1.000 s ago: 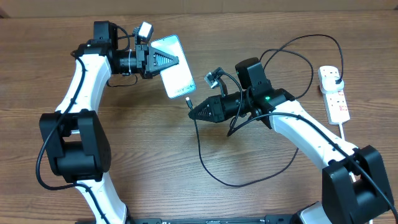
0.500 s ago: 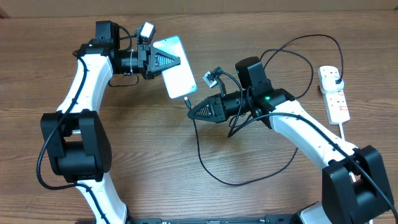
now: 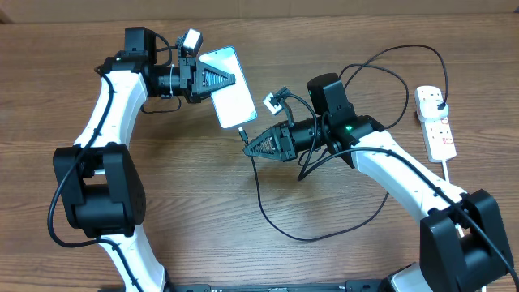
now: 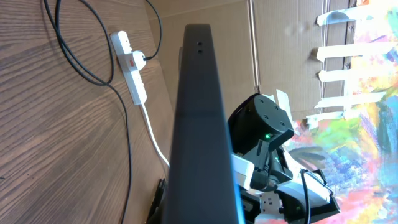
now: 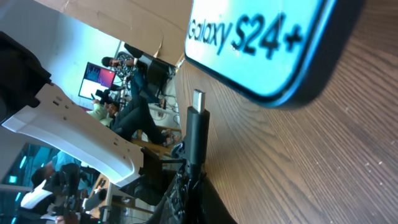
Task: Plug charger to phone and switch on socket
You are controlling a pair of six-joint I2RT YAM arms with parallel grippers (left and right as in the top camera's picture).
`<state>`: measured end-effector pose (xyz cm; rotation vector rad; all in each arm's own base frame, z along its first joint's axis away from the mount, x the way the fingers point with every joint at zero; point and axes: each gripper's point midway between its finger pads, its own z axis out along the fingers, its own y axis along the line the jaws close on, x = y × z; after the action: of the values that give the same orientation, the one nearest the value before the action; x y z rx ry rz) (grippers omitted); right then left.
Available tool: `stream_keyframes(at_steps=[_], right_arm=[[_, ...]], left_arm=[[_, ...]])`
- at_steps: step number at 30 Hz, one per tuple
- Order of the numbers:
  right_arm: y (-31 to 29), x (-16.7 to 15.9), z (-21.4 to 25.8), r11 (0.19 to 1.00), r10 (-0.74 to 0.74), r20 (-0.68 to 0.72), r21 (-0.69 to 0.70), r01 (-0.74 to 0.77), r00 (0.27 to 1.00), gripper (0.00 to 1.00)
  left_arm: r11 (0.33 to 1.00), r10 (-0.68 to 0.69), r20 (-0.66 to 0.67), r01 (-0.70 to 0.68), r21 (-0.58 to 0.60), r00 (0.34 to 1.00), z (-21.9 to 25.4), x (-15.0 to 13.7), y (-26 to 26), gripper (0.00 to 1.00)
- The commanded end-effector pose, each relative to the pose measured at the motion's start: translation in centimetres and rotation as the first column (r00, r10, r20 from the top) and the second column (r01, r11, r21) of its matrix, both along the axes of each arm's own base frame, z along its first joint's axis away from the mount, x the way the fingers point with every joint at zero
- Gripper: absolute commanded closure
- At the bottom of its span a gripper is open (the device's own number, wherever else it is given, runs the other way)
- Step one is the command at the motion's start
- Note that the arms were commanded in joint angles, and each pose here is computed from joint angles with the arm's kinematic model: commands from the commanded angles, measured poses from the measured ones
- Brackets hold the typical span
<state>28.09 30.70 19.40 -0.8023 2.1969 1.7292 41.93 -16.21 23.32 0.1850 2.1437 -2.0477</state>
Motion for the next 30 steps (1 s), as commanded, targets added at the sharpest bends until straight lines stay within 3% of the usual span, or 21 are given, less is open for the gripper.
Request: stream_keyframes(at_steps=[1,7,30], right_arm=[[0.0,0.0,0.7,1.000,0.006,0.036,0.015,-0.007,0.999,0.96],[-0.1,0.9,-0.1,0.998,-0.050,0.023,-0.033,0.051,0.998,0.96],[-0.4,0.8,-0.3,0.998,-0.047,0.022,-0.041,0.048,0.999,0.96]], left_arm=[[0.999,-0.022,0.016,0.023,-0.049,1.000,1.5,-0.3,-0.2,0.96],[0.998,-0.023,0.015,0.024,-0.049,1.000,1.5,-0.3,-0.3,0.96],[0.999,-0.026,0.020,0.027,-0.032,0.999,1.2,-0.3,-0.6,0.96]])
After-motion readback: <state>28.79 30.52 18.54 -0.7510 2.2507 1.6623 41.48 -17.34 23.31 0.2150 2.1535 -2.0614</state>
